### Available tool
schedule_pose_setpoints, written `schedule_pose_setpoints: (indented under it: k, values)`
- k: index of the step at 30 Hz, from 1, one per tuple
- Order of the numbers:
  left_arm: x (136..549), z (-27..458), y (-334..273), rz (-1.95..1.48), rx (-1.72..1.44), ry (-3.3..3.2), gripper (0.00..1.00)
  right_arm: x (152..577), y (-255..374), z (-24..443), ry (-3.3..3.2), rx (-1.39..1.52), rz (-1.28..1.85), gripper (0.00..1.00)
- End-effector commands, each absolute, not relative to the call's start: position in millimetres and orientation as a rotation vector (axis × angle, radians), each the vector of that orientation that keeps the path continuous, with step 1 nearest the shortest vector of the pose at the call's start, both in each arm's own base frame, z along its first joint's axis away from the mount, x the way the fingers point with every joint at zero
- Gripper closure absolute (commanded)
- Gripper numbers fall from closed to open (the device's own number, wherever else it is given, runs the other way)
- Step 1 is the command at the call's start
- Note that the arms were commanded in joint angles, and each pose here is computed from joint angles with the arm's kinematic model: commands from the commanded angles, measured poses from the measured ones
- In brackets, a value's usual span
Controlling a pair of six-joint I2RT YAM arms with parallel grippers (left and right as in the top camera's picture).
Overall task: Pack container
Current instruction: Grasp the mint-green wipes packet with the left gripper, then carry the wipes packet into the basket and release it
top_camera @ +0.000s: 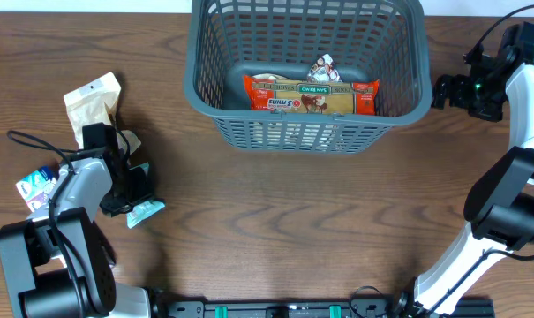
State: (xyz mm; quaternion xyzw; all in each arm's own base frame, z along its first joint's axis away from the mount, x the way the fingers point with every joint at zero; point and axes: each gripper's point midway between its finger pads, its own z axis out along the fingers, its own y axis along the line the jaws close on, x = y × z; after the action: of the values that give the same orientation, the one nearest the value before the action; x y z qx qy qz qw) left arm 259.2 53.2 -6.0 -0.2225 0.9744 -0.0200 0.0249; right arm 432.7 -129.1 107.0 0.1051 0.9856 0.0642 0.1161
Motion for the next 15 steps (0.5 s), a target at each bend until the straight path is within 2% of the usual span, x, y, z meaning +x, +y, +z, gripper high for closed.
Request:
schedule_pose_setpoints:
  k: [1, 3, 6, 11, 15]
  values:
    - [255, -15, 53, -0.065, -0.683, 3.052, 0.75, 431, -129, 103, 2.907, 0.277, 0.166, 0.01]
    - [255, -15, 53, -0.066, -0.684, 3.052, 0.78, 430, -129, 103, 2.911, 0.278, 0.162, 0.01]
    - [251, -14, 48, -0.099, -0.690, 3.068, 0.93, 430, -129, 103, 2.911, 0.279, 0.163, 0.01]
    - [255, -1, 36, -0.215, -0.684, 3.053, 0.94, 430, -129, 103, 2.911, 0.278, 0.163, 0.01]
    - [274, 36, 31, -0.288, -0.648, 2.957, 0.94, 430, -129, 103, 2.911, 0.278, 0.162, 0.01]
